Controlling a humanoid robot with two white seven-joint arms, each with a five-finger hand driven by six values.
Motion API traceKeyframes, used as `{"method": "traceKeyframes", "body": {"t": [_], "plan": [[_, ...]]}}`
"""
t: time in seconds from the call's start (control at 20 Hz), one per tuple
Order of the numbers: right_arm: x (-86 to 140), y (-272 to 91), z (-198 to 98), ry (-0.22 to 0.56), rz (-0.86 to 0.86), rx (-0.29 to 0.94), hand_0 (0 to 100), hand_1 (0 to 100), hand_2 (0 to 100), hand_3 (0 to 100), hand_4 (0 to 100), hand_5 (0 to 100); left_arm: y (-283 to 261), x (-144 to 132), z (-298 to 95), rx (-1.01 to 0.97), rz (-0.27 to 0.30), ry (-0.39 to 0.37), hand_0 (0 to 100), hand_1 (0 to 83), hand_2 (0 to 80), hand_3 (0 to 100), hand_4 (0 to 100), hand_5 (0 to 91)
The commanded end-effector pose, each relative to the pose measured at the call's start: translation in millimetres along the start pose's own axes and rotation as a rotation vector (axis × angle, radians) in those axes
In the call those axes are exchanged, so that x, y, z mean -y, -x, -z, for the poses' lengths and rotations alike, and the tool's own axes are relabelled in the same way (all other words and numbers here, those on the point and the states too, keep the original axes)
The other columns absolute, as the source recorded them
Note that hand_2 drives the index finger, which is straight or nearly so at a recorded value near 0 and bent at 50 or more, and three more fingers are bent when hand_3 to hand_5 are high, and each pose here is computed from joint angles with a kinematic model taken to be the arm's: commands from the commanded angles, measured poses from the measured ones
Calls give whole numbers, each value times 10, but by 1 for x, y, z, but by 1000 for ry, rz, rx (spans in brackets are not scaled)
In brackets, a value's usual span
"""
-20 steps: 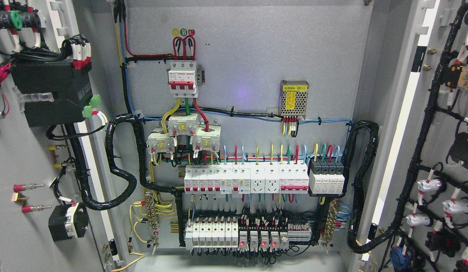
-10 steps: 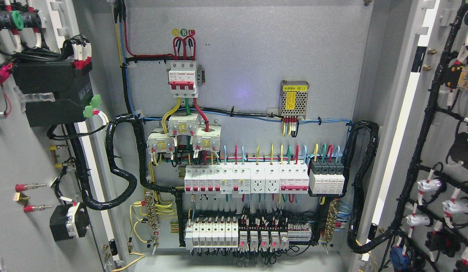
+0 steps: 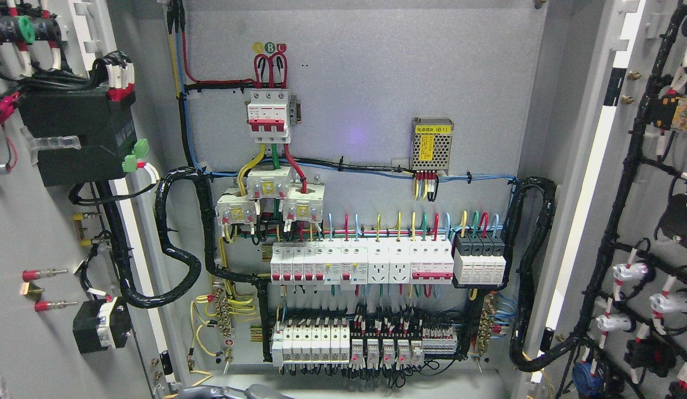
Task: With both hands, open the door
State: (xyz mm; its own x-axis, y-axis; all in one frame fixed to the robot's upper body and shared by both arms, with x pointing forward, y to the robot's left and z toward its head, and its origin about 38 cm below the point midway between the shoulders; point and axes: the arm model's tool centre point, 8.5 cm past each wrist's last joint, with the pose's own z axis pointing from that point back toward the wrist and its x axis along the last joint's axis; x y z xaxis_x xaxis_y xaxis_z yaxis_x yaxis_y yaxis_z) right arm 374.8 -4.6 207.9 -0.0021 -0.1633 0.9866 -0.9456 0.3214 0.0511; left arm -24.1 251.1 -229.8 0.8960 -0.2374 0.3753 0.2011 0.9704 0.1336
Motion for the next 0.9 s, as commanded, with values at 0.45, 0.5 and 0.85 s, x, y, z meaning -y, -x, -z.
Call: {"method": "traceKeyframes", "body": {"t": [0.45,0.5,0.85], "plan": [[-3,-22,-100,310,-86,153,0,0,0,0,0,0,-170,-19,-131,749,203,135,0,0,0,0,0,0],[-4,-23,-105,314,-100,156,0,0,0,0,0,0,-170,-21,-136,758,216,140,0,0,0,0,0,0],[-7,-36,-146,368,-183,180,0,0,0,0,0,0,-197,-10,-168,874,212,187,0,0,0,0,0,0]]}}
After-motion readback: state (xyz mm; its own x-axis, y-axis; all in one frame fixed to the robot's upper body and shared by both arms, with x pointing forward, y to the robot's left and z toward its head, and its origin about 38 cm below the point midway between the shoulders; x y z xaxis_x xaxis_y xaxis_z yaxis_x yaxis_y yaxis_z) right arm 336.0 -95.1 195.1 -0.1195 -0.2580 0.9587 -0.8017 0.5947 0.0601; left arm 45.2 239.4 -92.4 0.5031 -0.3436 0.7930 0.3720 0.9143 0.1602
